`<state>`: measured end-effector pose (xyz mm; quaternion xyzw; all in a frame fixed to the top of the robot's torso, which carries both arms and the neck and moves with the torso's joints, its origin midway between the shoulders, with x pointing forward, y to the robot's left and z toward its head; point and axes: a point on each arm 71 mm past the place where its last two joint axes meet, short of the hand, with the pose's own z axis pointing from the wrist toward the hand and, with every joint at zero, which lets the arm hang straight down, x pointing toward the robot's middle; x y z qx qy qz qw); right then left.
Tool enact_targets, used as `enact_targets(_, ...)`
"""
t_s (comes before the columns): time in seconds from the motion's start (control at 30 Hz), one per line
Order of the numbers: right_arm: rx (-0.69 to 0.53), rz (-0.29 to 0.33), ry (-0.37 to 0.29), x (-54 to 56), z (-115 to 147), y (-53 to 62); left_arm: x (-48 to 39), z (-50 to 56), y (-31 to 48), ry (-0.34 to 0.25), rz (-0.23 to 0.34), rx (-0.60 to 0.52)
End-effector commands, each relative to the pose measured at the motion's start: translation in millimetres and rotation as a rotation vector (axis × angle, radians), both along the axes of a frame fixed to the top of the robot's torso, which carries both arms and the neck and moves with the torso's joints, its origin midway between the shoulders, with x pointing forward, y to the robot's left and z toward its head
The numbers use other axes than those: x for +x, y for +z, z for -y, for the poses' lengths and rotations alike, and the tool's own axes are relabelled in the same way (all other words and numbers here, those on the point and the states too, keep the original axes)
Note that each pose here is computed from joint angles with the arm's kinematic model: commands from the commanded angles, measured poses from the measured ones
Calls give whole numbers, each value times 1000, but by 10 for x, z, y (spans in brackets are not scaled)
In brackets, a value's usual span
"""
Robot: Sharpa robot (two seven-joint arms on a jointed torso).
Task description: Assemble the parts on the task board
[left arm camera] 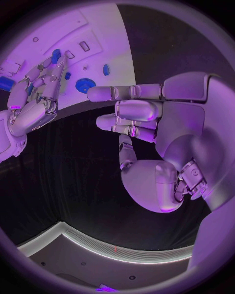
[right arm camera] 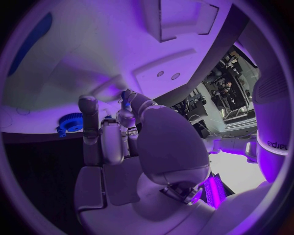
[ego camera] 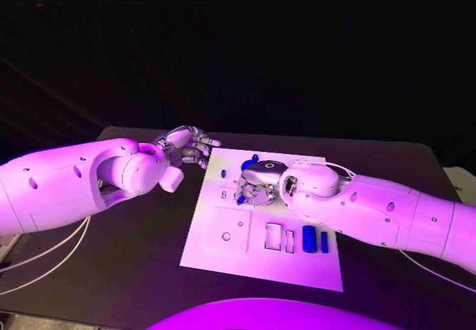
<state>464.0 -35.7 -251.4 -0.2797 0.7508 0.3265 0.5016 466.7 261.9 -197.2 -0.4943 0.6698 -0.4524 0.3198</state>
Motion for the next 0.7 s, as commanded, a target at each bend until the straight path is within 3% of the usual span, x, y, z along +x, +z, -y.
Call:
enact_targets(0.03,-21,-6,15,-16,-12,-26,-2,21,7,-10,-3,-7)
enact_targets(0.7,-23,-16,9,-16,-19,-48,4,25,-5,-3,-16,0)
